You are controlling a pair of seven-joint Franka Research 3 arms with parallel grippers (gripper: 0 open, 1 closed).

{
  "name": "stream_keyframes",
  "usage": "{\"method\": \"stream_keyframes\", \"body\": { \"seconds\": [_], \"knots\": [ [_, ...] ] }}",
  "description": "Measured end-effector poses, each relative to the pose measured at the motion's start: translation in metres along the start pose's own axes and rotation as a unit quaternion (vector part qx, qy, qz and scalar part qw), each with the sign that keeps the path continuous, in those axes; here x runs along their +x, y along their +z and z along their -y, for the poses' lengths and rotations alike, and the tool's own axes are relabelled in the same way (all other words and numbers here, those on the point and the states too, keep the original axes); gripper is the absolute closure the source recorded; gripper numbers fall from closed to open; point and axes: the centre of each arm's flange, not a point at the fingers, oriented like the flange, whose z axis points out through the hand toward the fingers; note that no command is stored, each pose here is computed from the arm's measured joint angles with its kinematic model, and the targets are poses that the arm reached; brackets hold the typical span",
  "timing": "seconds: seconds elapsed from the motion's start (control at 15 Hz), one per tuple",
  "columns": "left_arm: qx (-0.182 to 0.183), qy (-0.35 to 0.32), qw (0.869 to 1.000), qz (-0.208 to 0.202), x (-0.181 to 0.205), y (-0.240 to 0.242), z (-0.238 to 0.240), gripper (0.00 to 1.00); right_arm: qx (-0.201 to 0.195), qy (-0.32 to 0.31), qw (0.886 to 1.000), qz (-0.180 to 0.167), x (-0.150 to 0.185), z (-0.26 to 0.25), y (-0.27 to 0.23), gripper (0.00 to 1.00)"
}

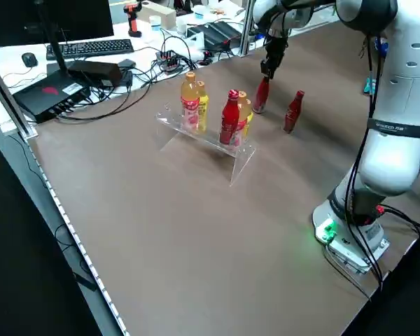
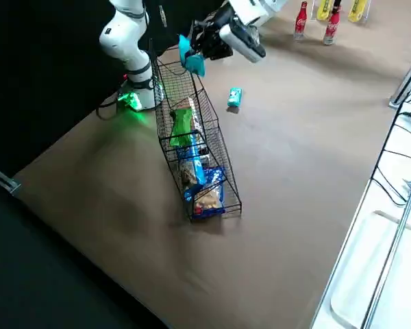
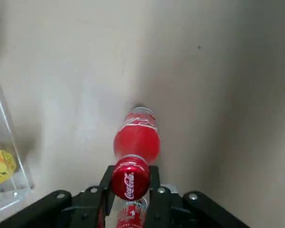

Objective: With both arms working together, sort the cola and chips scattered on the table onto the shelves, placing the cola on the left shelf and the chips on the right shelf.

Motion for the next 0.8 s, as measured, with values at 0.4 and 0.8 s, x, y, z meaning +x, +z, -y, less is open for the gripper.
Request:
{"method": "stream_keyframes", "body": {
  "seconds": [0.4,0.8],
  "knots": [
    [0.070,-0.032,0.997,0.017,0.029,-0.136,0.055,0.69,0.000,-0.008,1.000,0.016,0.024,-0.006,0.023,0.74],
    [0.112,0.015,0.993,0.045,0.023,-0.201,0.135,0.69,0.001,-0.008,1.000,0.017,0.029,-0.006,0.028,0.63]
  ]
}}
